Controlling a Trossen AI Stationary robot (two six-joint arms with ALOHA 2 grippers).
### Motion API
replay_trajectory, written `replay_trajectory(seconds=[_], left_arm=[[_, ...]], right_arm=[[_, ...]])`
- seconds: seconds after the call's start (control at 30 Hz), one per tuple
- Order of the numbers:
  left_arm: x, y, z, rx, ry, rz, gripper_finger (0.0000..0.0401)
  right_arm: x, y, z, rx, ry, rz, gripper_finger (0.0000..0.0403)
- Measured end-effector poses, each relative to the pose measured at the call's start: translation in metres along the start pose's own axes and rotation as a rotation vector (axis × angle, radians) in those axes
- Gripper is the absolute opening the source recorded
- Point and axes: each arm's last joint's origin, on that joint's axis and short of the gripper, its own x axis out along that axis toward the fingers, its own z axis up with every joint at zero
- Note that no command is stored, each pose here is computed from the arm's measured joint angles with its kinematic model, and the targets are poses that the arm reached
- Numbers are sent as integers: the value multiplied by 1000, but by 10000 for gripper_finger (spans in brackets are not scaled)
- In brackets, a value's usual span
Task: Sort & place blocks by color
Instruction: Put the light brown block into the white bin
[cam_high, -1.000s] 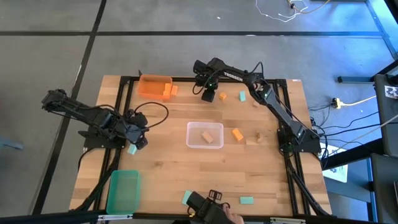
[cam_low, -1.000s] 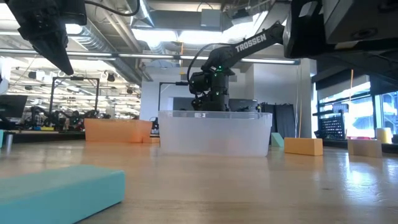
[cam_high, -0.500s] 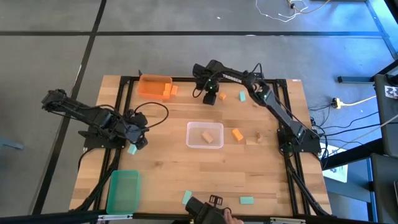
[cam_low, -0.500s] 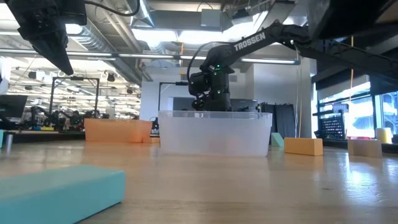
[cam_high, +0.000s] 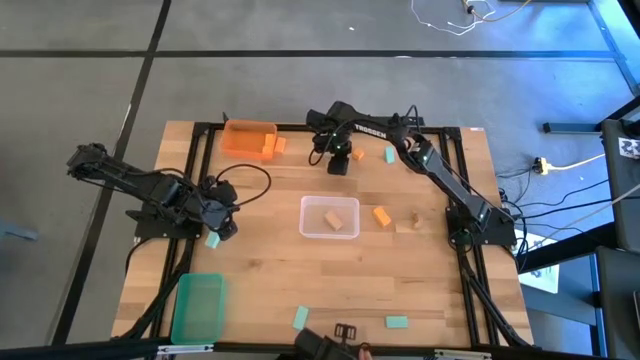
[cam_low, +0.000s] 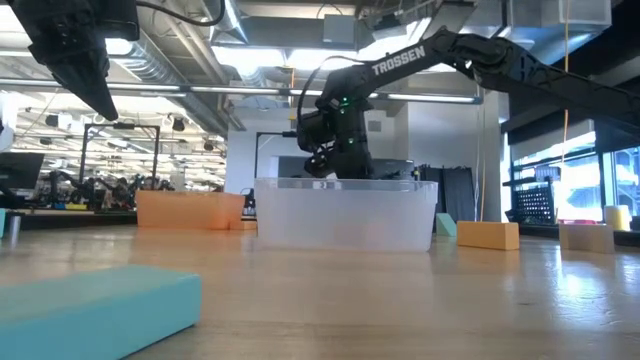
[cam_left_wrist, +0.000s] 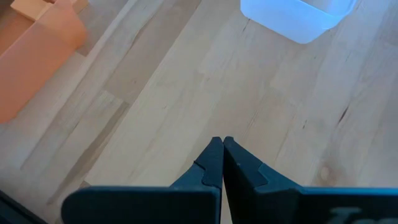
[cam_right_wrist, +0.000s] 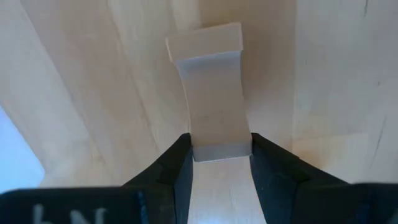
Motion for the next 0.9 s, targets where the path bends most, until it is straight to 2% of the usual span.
replay_trajectory(seconds=[0.33,0.5,0.7,0.9], left_arm=[[0,0,0,1,0,0,0],[0,0,0,1,0,0,0],[0,0,0,1,0,0,0],[0,0,0,1,0,0,0]], right_arm=[[-25,12,-9,-11,-8,-11,132],[-45,28,-14,-18,-29,-13,132],[-75,69,-18,-71,-119,64,132],[-87,127,-18,-191,-152,114,132]])
